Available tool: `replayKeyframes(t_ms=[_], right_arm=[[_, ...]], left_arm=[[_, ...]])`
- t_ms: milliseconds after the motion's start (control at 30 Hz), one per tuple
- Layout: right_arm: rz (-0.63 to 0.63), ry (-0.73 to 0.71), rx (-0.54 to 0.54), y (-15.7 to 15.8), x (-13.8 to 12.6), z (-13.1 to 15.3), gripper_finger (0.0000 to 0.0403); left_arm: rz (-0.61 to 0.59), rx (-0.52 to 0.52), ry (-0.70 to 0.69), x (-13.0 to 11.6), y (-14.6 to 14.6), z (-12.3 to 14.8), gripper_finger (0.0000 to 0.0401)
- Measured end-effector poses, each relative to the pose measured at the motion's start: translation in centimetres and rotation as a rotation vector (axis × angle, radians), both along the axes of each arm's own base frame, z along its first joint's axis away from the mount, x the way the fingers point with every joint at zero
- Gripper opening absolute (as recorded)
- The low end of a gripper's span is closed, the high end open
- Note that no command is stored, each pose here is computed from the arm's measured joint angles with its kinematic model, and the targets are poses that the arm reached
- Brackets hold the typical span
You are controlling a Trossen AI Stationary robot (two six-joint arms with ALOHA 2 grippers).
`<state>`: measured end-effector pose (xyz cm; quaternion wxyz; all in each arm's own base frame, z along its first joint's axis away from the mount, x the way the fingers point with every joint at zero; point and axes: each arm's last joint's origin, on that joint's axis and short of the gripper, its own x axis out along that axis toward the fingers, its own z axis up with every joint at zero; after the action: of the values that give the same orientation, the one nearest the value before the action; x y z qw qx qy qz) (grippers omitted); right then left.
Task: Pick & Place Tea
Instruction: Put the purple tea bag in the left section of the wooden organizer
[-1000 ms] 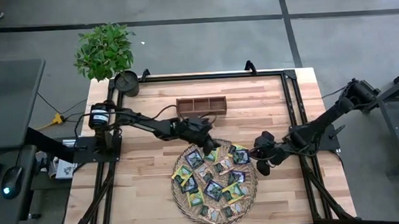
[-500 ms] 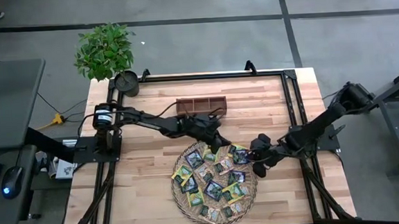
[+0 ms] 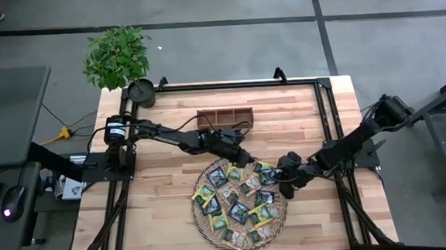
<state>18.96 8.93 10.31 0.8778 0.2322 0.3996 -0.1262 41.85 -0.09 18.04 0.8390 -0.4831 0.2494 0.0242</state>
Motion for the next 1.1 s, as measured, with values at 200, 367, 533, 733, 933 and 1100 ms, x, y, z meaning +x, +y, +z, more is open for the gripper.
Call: replayKeyframes(t_ms=[200, 367, 533, 733, 933, 1100], right_arm=[[-0.051, 0.001, 0.005, -0.1, 0.0, -0.2, 0.0000], [-0.036, -0.054, -0.003, 0.0, 0.3, 0.2, 0.0000], [-0.032, -0.089, -0.005, -0.2, 0.1, 1.1, 0.0000], [-0.008, -0.098, -0.005, -0.3, -0.3, 2.0, 0.0000], [0.023, -0.015, 0.001, -0.5, -0.8, 1.6, 0.0000], [0.030, -0.016, 0.005, -0.4, -0.8, 1.6, 0.0000]], left_arm=[[0.026, -0.038, 0.009, 0.0, 0.0, 0.0, 0.0000], [0.051, -0.039, 0.022, 0.0, 0.1, -0.1, 0.0000], [0.078, -0.025, 0.025, 0.0, 0.2, -0.1, 0.0000], [0.072, -0.031, 0.028, -0.1, 0.1, -0.2, 0.0000], [0.068, -0.038, 0.035, -0.1, 0.0, -0.2, 0.0000], [0.069, -0.038, 0.050, -0.1, 0.0, -0.3, 0.0000]])
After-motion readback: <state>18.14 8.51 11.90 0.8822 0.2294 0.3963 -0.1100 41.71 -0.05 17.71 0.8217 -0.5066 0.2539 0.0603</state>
